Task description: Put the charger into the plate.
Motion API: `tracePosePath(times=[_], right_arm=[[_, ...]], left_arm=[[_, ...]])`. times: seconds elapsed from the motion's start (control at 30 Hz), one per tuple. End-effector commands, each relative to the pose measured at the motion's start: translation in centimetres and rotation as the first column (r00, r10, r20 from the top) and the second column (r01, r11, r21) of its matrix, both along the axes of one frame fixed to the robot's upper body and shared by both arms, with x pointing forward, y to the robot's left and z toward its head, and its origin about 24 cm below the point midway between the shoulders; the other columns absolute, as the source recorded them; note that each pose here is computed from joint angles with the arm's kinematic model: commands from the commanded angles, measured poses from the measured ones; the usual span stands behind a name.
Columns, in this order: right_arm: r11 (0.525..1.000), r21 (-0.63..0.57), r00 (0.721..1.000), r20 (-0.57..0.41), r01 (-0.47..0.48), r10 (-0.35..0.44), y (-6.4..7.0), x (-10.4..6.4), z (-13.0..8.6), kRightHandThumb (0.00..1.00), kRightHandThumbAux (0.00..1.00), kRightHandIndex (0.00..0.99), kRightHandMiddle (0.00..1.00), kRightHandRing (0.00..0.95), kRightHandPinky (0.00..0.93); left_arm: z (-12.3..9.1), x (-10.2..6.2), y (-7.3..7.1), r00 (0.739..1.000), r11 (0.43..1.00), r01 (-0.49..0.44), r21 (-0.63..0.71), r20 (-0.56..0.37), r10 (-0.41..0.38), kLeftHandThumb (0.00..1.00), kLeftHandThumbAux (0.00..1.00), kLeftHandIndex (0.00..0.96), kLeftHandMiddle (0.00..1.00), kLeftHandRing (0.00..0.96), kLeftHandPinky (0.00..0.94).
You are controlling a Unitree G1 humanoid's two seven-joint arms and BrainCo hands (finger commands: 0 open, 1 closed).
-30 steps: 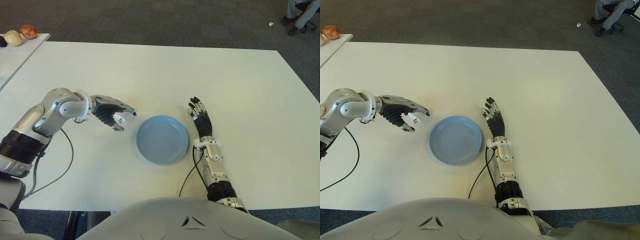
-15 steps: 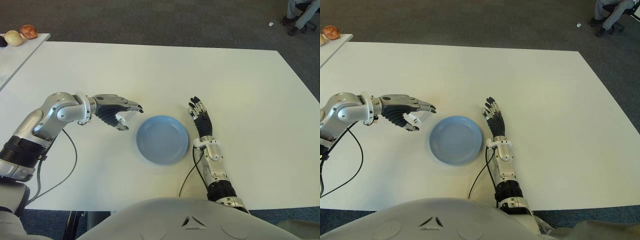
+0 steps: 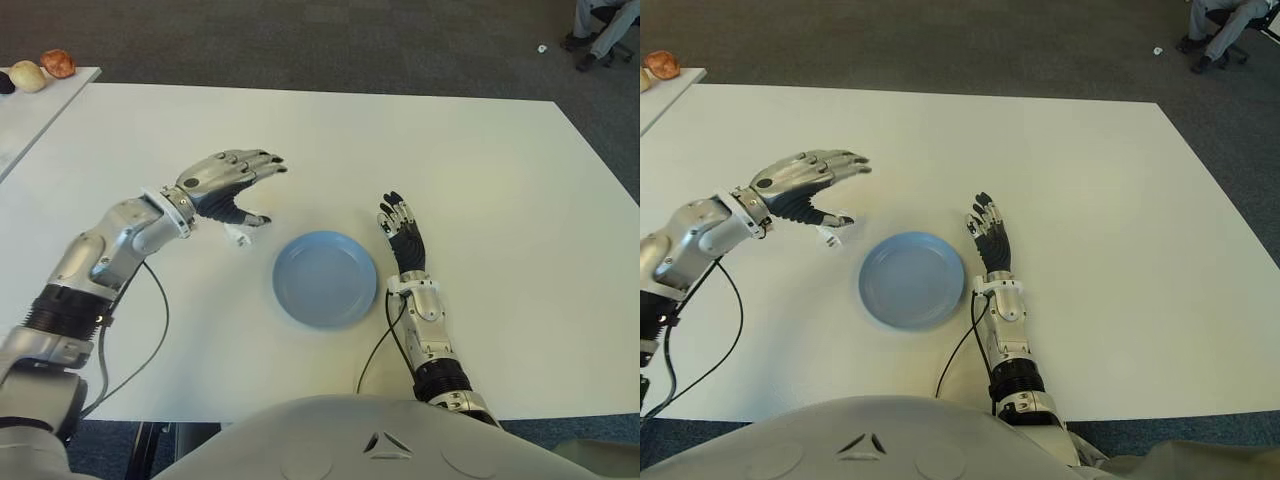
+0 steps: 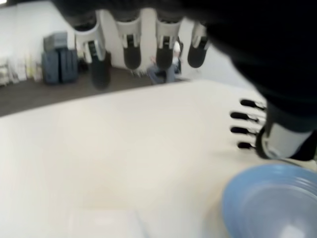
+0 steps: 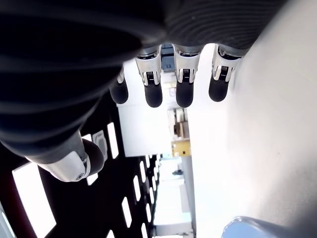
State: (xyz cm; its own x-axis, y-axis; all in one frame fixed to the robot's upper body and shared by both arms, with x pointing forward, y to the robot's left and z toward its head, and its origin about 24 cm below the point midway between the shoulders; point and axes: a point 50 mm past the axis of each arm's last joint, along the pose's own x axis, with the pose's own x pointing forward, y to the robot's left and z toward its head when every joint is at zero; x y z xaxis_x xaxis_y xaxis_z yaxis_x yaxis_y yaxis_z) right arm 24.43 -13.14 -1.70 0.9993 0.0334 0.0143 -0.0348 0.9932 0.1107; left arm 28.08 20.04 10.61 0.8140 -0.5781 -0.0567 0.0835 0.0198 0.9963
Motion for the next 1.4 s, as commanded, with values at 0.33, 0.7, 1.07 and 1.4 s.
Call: tracePosePath(times=[0.33,0.7,1.07,1.4], right_arm=[[1.000,0.022,0.995,-0.101,0.014,-0.012,0.4,-1.0,-2.0,0.029,0.559,0.038,0.102,0.070,0.077],[0.999,0.023,0.996,-0.090,0.024,-0.022,0.3,-1.1,-1.9,0.028,0.568,0.046,0.102,0.072,0.077],[0.999,0.022,0.995,-0.093,0.031,-0.029,0.3,-1.2,-1.9,0.025,0.566,0.048,0.100,0.070,0.075],[0.999,0.020,0.995,-0.096,0.029,-0.027,0.2,-1.3,-1.9,0.021,0.561,0.048,0.097,0.067,0.073]], left_arm=[[-3.2,0.9,0.4,0.932,0.928,-0.346,-0.141,0.064,0.358,0.153,0.408,0.000,0.000,0.000,0.000],[-4.1,0.9,0.2,0.873,0.859,-0.472,-0.197,0.033,0.487,0.214,0.348,0.000,0.000,0.000,0.000],[-5.1,0.4,0.2,0.853,0.835,-0.511,-0.202,0.000,0.522,0.212,0.275,0.000,0.000,0.000,0.000],[-5.4,-0.5,-0.1,0.841,0.827,-0.538,-0.164,-0.045,0.539,0.173,0.262,0.000,0.000,0.000,0.000]])
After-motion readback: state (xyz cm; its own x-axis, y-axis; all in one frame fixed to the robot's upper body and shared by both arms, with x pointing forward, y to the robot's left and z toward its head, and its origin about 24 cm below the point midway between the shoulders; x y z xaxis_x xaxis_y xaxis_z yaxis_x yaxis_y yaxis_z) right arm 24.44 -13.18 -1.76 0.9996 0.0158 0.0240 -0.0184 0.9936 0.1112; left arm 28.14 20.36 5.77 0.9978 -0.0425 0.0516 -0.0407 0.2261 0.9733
